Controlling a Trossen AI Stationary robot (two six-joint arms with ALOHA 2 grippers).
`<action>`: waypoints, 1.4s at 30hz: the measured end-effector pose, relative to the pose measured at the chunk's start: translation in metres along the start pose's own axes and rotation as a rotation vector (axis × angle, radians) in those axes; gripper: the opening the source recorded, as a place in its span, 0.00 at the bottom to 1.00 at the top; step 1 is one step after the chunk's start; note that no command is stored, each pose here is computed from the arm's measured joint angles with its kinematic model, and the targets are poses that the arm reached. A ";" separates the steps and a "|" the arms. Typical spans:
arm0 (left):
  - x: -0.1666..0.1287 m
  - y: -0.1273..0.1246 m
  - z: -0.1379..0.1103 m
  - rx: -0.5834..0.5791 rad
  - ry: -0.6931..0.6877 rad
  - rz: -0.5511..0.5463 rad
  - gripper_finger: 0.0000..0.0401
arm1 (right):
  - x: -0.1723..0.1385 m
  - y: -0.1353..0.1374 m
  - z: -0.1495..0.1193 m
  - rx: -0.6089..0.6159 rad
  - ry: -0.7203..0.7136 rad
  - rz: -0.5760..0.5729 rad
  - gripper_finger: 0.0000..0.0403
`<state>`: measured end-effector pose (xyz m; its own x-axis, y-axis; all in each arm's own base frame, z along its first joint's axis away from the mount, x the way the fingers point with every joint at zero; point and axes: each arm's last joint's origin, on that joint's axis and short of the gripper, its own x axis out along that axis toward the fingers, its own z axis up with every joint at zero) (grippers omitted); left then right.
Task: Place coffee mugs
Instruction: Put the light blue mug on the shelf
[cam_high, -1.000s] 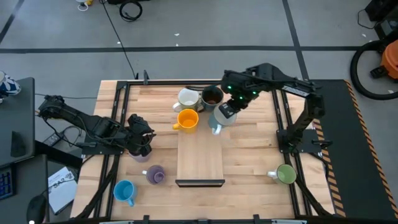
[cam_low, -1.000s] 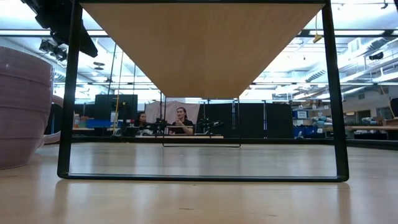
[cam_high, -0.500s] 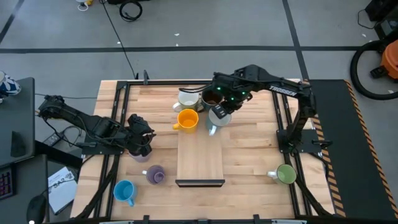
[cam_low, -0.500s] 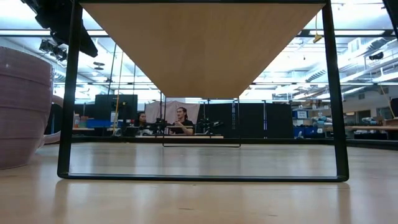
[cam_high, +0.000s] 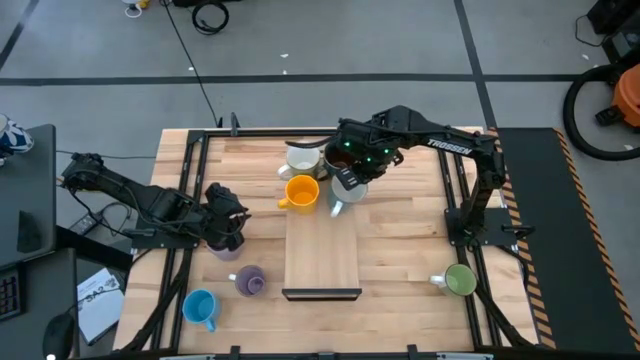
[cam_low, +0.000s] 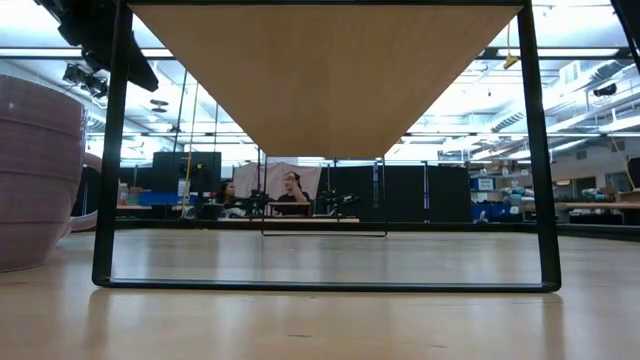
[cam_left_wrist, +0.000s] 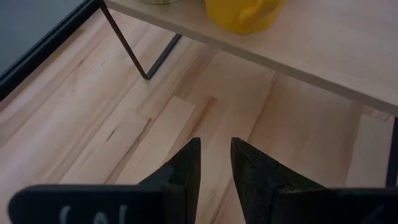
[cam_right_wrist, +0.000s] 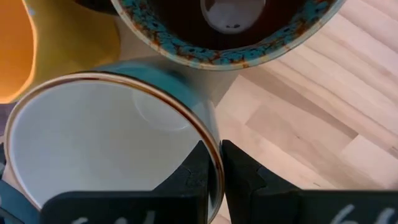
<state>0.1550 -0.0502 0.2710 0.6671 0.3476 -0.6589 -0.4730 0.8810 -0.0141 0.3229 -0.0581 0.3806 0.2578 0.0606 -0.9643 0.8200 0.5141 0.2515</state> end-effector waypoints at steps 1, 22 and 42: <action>0.000 0.000 0.000 0.000 -0.004 0.005 0.23 | 0.000 0.000 0.000 0.010 0.000 0.001 0.08; 0.000 0.000 0.000 0.000 -0.009 0.011 0.23 | 0.000 0.002 0.000 0.137 0.008 0.018 0.11; 0.000 0.000 0.000 0.001 -0.008 0.011 0.23 | 0.003 0.007 0.004 0.133 -0.029 0.068 0.11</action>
<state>0.1550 -0.0500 0.2711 0.6668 0.3596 -0.6527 -0.4796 0.8775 -0.0065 0.3312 -0.0580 0.3800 0.3283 0.0657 -0.9423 0.8602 0.3913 0.3270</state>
